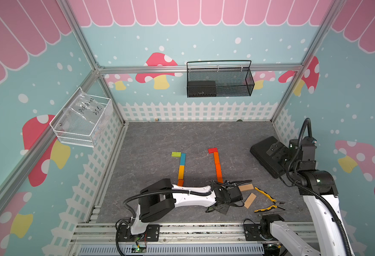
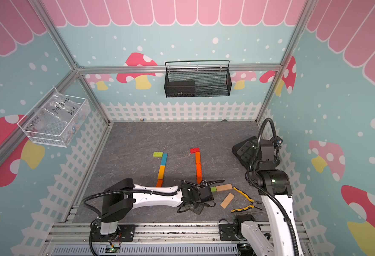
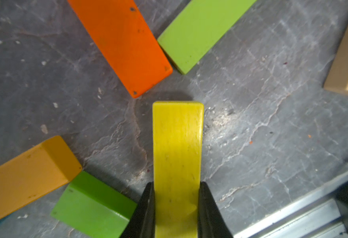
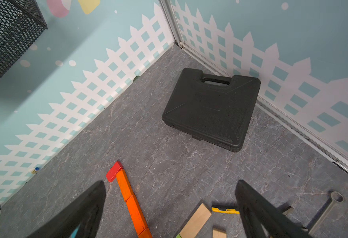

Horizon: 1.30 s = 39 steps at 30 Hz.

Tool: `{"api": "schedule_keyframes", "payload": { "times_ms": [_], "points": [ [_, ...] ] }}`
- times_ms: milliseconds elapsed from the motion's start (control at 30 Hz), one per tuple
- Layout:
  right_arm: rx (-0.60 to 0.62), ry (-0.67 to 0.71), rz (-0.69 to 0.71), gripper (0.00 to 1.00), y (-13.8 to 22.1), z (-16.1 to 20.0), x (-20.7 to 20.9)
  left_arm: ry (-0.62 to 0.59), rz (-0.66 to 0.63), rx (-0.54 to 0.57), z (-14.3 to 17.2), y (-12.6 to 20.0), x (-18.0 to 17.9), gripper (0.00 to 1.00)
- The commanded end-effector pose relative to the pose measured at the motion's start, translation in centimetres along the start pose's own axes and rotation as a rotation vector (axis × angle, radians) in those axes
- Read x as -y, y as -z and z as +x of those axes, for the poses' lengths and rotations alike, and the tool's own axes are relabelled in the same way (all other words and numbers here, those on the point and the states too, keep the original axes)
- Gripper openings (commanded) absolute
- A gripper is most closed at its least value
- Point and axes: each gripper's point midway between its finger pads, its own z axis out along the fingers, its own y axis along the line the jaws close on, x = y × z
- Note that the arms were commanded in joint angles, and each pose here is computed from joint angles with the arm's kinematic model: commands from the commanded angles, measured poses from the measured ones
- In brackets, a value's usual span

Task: Assemble a giraffe with building blocks
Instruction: Assemble the building block at the center of the board.

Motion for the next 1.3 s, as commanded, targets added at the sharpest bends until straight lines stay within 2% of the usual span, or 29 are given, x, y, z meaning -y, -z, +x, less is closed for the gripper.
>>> {"api": "schedule_keyframes", "payload": {
  "times_ms": [0,967,1267],
  "points": [
    [0.006,0.003,0.0,1.0,-0.03,0.0,0.21,0.006,-0.014,-0.018,0.12,-0.66,0.21,0.0],
    [-0.002,0.0,0.005,1.0,-0.45,0.05,0.34,0.005,-0.038,-0.02,-0.37,-1.0,-0.18,0.18],
    [-0.006,0.001,0.009,1.0,-0.58,0.11,0.37,0.006,-0.031,-0.014,-0.65,-0.76,-0.11,0.28]
  ]
}}
